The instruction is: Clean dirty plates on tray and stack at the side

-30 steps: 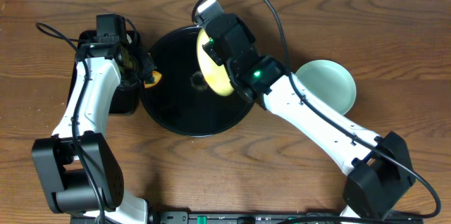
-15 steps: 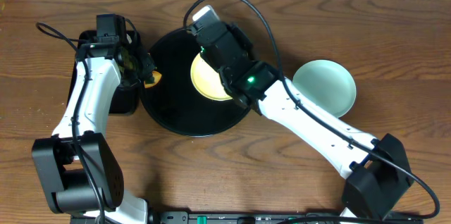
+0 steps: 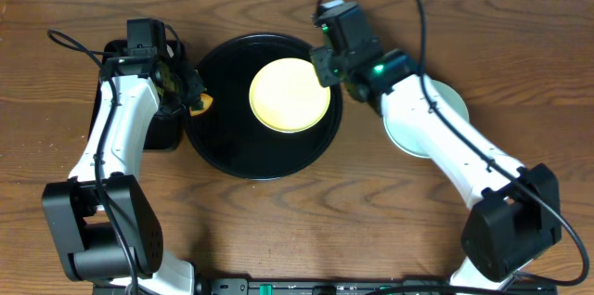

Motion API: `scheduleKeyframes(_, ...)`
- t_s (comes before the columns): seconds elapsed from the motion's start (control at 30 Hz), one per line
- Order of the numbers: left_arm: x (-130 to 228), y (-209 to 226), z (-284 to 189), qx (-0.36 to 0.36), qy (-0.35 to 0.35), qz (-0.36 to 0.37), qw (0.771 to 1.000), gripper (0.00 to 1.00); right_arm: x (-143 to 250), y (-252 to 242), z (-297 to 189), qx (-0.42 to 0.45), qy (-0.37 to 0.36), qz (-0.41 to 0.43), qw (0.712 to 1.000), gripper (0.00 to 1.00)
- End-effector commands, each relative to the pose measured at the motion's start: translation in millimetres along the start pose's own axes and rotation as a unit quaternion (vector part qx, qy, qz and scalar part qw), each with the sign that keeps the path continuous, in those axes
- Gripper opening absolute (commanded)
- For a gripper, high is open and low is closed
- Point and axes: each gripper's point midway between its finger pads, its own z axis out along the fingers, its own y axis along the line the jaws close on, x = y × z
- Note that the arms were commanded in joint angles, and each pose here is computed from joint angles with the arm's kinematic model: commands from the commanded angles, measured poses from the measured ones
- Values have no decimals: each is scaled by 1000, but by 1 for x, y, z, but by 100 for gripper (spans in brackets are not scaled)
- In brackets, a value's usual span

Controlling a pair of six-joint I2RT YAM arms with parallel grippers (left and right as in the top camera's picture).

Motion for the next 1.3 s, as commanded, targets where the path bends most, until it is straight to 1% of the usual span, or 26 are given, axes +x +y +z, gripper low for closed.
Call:
scheduleKeyframes(0.0, -1, 5, 3, -8, 0, 1, 1000, 8, 13, 1, 9, -41, 35, 51, 997, 57)
scheduleKeyframes(0.03, -1, 5, 3, -8, 0, 1, 1000, 8, 19, -2, 14, -39, 47, 60, 996, 58)
scheduleKeyframes(0.2, -1, 5, 3, -8, 0, 1, 1000, 8, 43, 1, 38, -60, 93, 73, 991, 59)
scheduleKeyframes(0.37, -1, 5, 3, -9, 0, 1, 1000, 8, 66, -1, 67, -49, 127, 111, 984, 55)
scheduleKeyframes(0.73, -1, 5, 3, -8, 0, 1, 1000, 8, 102, -3, 117, -38, 163, 132, 977, 52)
scheduleKeyframes(0.87, -1, 5, 3, -8, 0, 1, 1000, 8, 112, -2, 131, -40, 170, 148, 973, 49)
scheduleKeyframes(0.93, -1, 5, 3, -8, 0, 1, 1000, 8, 113, 2, 135, -51, 172, 151, 972, 46)
scheduleKeyframes(1.13, -1, 5, 3, -8, 0, 1, 1000, 9, 124, 7, 141, -49, 187, 180, 965, 32)
scheduleKeyframes(1.27, -1, 5, 3, -8, 0, 1, 1000, 8, 142, 13, 150, -47, 211, 207, 954, 29)
